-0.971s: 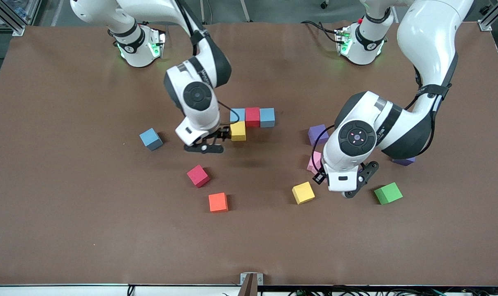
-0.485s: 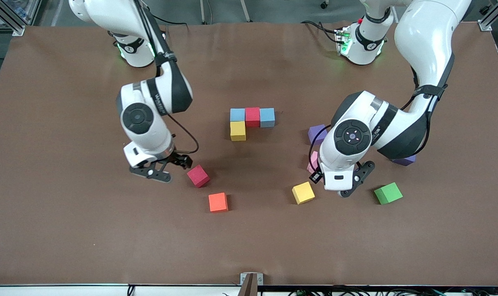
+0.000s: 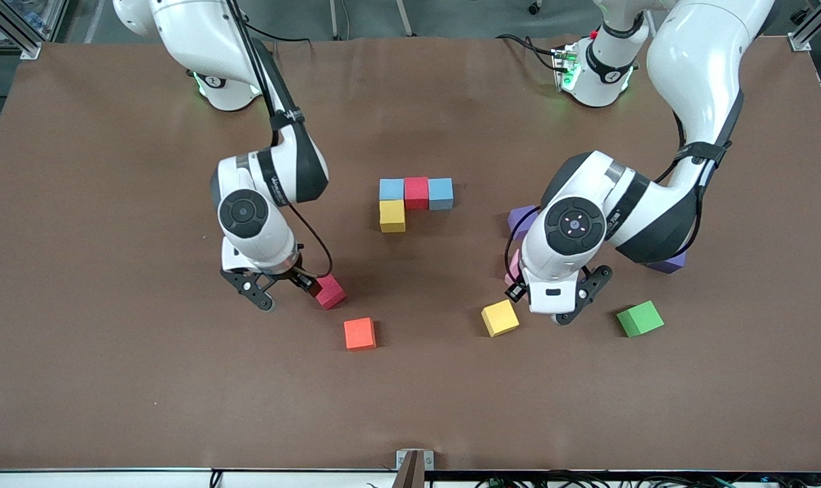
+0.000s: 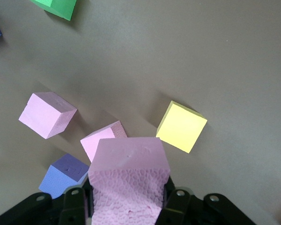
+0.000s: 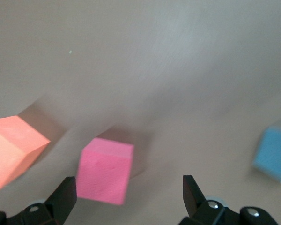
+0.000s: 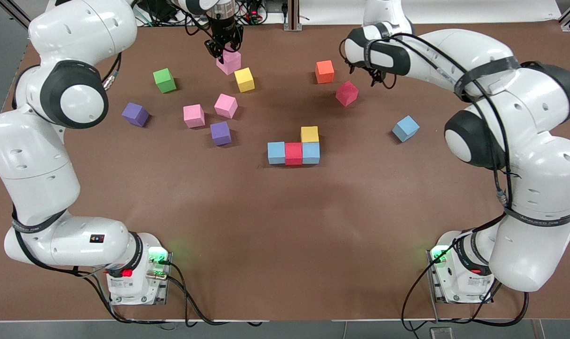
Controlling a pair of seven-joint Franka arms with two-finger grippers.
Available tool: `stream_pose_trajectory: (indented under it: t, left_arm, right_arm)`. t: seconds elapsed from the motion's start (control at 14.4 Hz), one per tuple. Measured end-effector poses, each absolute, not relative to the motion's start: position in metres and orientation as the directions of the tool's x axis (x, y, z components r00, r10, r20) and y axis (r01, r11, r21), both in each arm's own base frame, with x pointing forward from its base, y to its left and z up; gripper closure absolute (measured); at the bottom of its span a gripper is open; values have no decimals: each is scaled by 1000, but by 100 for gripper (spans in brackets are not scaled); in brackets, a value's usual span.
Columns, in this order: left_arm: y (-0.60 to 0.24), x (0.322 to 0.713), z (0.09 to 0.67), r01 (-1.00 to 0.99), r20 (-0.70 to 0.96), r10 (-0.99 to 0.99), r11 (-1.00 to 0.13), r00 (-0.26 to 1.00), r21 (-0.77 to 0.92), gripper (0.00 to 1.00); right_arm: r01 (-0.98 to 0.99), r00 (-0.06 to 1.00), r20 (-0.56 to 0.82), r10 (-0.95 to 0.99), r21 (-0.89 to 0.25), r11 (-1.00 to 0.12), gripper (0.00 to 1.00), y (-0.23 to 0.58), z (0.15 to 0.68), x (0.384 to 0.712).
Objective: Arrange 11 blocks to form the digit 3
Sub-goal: 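Reach the right gripper to the magenta cube and grasp it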
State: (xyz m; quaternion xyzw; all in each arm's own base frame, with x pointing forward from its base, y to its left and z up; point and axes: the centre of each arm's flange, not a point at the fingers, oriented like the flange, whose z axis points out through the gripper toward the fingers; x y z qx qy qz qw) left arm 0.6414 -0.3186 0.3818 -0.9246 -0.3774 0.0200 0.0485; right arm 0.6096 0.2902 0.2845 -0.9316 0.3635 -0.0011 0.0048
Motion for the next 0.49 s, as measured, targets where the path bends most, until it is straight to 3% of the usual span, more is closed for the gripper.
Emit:
stream_pose_trajectory:
  t: [0.49]
  left_arm:
    - [-318, 642, 381, 696, 0, 700, -710, 714, -105, 46]
  right_arm:
    - [-707, 707, -4, -707, -23, -707, 0, 310, 240, 607]
